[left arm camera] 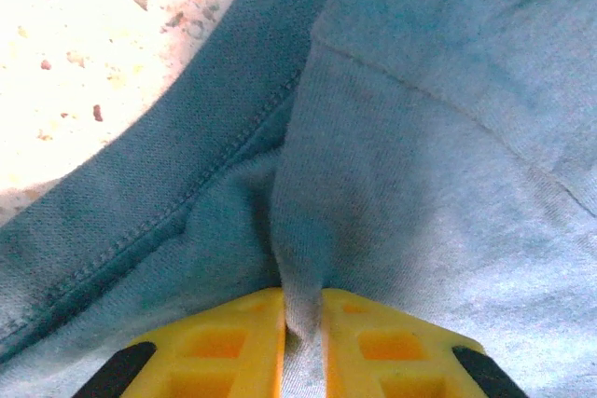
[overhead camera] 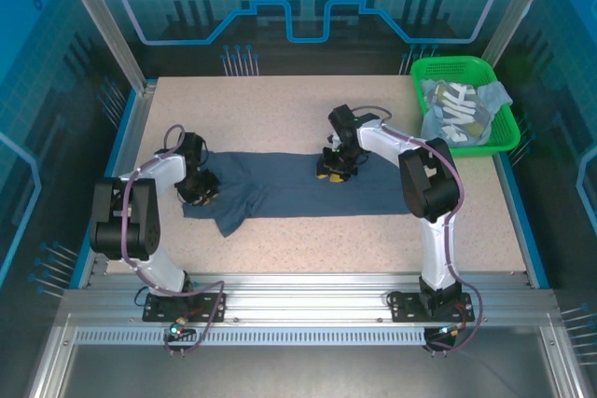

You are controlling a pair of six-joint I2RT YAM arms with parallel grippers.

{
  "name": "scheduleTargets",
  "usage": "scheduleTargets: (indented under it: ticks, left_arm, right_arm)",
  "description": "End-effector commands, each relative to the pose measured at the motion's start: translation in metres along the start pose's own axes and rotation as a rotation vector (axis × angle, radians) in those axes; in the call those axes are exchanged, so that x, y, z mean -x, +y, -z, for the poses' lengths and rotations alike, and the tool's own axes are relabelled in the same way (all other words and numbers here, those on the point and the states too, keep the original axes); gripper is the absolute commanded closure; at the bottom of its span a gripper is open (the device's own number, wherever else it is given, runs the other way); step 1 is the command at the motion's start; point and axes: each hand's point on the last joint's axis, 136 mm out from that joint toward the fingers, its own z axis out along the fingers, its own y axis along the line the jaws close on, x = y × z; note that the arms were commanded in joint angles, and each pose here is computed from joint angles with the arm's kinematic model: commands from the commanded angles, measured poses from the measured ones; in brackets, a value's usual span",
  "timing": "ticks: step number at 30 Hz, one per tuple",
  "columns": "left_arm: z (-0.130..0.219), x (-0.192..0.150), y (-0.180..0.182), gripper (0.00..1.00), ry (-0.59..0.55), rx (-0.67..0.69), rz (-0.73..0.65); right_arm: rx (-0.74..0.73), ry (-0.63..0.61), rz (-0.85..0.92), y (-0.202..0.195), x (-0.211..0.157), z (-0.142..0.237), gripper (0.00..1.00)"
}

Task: Fold and stack the t-shirts

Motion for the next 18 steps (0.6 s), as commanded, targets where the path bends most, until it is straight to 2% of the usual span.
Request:
scheduleTargets:
  ticks: [1, 7, 12, 18]
  left_arm:
    - [0.015, 0.002, -0.005, 0.83, -0.023, -0.003, -0.014]
    - [0.020, 0.003, -0.010, 0.84, -0.023, -0.007, -0.021]
    - [0.016, 0.002, -0.013, 0.89, -0.011, -0.011, -0.022]
    - [0.023, 0.002, -0.017, 0.90, -0.018, -0.016, -0.022]
  right_arm:
    - [-0.003, 0.027, -0.006, 0.003, -0.009, -0.001, 0.62]
    - [-0.002, 0.030, -0.002, 0.006, -0.009, -0.003, 0.62]
    - [-0.003, 0.028, -0.003, 0.005, -0.010, -0.002, 0.62]
    - [-0.007, 0.034, -0.007, 0.002, -0.013, -0.004, 0.63]
